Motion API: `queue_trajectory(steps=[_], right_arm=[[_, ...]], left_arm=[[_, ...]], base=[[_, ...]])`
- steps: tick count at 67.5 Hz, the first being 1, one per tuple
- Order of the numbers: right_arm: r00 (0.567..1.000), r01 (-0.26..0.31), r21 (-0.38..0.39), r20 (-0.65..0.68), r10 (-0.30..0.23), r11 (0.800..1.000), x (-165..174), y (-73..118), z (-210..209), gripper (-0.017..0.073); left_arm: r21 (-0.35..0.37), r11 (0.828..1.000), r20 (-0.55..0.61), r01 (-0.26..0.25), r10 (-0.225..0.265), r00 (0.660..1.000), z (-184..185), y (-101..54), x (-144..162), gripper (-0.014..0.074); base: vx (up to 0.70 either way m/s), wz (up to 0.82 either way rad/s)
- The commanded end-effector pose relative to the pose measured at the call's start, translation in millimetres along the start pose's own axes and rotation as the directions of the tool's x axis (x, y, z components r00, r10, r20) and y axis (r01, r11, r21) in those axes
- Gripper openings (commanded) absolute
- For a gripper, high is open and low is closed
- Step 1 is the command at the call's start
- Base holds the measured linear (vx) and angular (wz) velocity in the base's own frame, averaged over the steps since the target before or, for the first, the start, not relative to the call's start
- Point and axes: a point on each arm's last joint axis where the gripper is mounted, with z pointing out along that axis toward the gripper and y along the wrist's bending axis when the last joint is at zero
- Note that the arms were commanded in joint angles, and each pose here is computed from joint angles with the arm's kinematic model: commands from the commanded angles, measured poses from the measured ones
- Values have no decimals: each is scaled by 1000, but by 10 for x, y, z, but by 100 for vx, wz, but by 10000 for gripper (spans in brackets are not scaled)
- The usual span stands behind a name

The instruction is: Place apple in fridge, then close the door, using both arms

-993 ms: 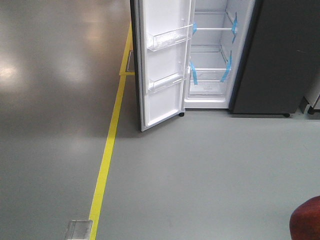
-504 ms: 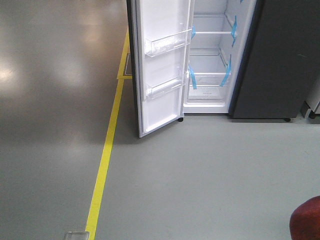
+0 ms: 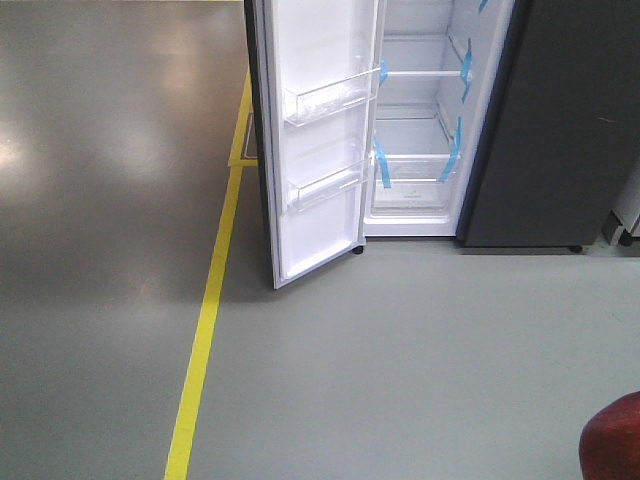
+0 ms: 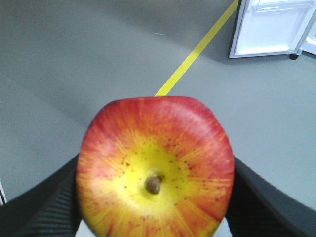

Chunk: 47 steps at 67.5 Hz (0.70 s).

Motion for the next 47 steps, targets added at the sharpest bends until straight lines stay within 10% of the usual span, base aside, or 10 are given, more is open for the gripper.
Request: queue_trajectory(steps=[1,47], right_arm=[[997,6,-5,81,-5,1000,-110,13,-43,197],[997,6,-5,81,-5,1000,-110,13,-43,197]], left_arm=[[-2,1000,67,15,-14,998,-7,9,4,-6],[-2,1000,67,15,-14,998,-7,9,4,-6]], base=[[11,-2],[11,-1]])
